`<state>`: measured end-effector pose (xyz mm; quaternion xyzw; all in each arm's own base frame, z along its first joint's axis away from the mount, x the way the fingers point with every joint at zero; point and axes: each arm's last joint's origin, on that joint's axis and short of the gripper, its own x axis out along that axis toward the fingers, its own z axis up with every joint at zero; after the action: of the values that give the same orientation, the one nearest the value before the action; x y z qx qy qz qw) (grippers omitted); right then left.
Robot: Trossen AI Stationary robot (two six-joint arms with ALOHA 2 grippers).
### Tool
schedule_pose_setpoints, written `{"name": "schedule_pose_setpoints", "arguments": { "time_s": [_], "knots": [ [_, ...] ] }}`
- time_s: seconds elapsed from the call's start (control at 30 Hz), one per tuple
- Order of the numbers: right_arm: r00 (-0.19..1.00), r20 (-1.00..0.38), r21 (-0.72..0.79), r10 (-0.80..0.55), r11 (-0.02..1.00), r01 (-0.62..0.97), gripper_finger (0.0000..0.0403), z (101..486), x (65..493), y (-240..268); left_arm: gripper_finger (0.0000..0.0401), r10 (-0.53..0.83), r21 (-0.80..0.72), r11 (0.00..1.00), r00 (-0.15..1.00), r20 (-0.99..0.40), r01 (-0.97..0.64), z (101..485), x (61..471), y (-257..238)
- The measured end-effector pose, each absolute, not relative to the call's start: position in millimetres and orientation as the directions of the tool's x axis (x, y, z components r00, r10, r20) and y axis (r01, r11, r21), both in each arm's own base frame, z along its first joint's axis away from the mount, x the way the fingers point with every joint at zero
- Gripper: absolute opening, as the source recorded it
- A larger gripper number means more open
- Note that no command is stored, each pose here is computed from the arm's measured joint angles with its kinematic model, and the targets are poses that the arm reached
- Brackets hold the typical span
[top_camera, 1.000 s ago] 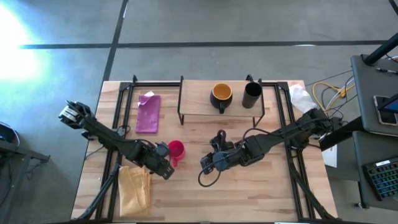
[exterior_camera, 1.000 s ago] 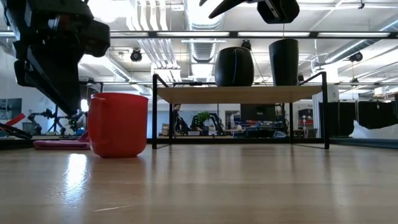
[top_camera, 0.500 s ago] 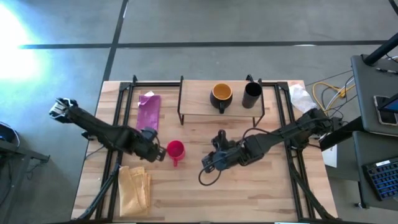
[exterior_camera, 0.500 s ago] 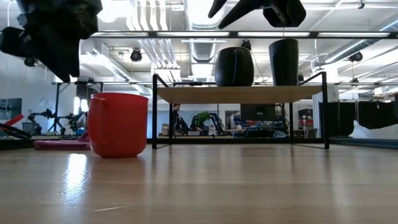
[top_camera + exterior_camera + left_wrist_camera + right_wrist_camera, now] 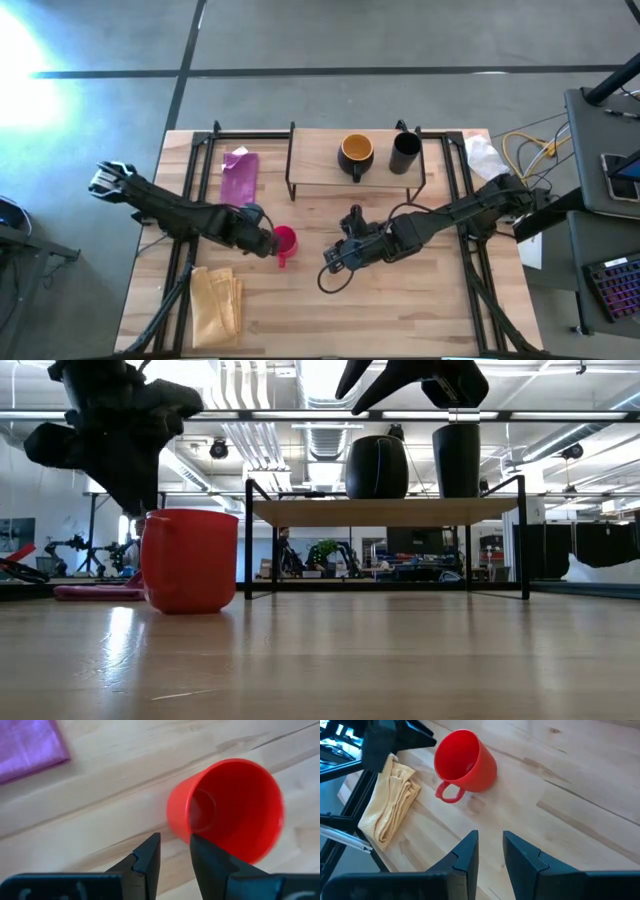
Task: Stack small to large cups/mugs on shelf
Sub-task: Put the red mug on the shelf
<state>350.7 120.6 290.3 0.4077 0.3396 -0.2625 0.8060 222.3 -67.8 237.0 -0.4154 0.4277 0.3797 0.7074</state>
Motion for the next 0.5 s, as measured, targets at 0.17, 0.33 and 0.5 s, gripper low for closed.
{"name": "schedule_pose_setpoints", "arguments": {
  "time_s": [0.17, 0.33, 0.5],
  "knots": [
    [0.631, -0.762, 0.471, -0.145, 0.546, 0.693, 0.0082, 290, 351, 121, 0.0091, 0.189, -0.257, 0.364, 0.341, -0.921, -0.895, 230, 230, -69],
    [0.630, -0.764, 0.460, -0.139, 0.567, 0.683, 0.0082, 291, 350, 121, 0.0091, 0.180, -0.299, 0.365, 0.382, -0.906, -0.882, 228, 237, -71],
    [0.614, -0.776, 0.439, -0.145, 0.576, 0.690, 0.0082, 290, 348, 120, 0.0091, 0.182, -0.312, 0.359, 0.394, -0.901, -0.880, 230, 240, -70]
  ]
}}
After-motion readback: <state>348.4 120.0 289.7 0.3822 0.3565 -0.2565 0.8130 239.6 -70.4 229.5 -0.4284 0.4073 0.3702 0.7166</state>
